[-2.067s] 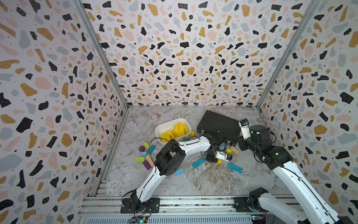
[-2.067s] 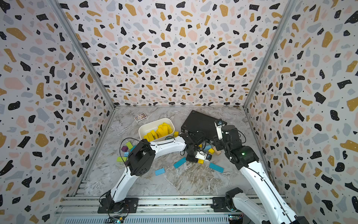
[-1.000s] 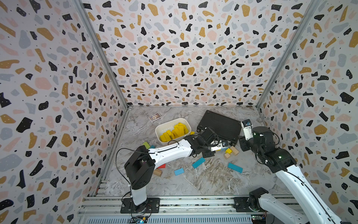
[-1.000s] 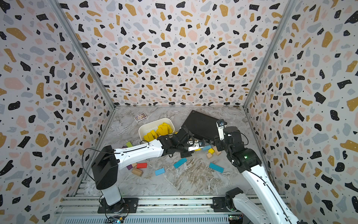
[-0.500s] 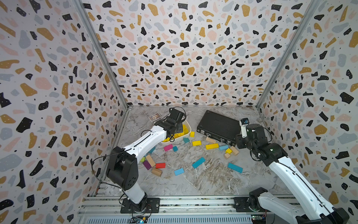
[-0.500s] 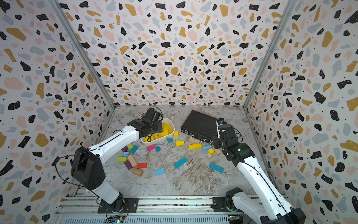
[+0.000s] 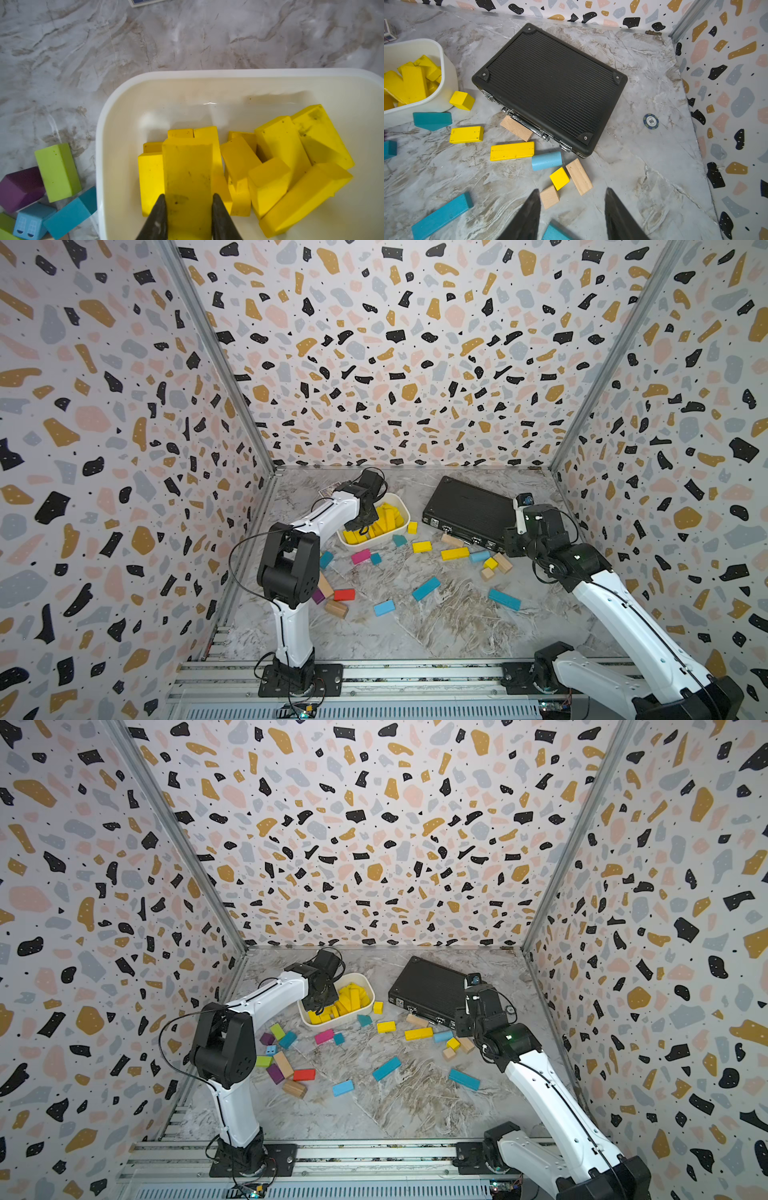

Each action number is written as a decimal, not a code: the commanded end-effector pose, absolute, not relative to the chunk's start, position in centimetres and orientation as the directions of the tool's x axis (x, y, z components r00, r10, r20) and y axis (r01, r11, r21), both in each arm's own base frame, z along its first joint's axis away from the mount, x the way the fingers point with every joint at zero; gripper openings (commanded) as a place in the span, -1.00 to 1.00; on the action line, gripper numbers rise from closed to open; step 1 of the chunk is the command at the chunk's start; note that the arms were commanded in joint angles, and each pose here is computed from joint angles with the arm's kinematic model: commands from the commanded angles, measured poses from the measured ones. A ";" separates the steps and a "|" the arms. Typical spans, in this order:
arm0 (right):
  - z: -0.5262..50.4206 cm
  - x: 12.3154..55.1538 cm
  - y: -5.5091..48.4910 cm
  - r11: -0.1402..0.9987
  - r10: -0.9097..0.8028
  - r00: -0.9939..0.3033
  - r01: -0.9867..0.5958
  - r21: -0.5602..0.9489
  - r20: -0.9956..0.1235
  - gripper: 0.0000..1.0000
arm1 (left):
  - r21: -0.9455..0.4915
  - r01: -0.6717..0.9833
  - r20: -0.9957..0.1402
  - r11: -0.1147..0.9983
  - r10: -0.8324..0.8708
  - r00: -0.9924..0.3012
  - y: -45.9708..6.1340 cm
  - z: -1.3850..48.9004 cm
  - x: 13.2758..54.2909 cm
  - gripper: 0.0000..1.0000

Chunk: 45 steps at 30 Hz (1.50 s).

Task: Pick out the yellow building blocks
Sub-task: Place the building block in the storage box, then pick up the building block from the center of the board.

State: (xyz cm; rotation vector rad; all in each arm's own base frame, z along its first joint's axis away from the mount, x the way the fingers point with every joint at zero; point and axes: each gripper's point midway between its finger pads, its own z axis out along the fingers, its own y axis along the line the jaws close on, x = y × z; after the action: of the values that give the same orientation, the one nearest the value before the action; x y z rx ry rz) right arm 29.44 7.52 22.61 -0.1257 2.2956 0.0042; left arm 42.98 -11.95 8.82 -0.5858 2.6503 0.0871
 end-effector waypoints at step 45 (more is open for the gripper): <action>7.8 33.8 30.3 0.016 -0.834 -0.006 -1.000 -0.013 -0.552 0.17 | -0.220 -0.574 -0.652 0.789 -0.557 -0.515 -2.8 18.8 33.6 0.28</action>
State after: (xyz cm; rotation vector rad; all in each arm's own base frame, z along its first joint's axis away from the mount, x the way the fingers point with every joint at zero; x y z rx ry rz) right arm 35.47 30.76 7.77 -1.7466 1.9098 0.4994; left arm 34.08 -3.55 18.60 -0.8011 2.2524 0.0028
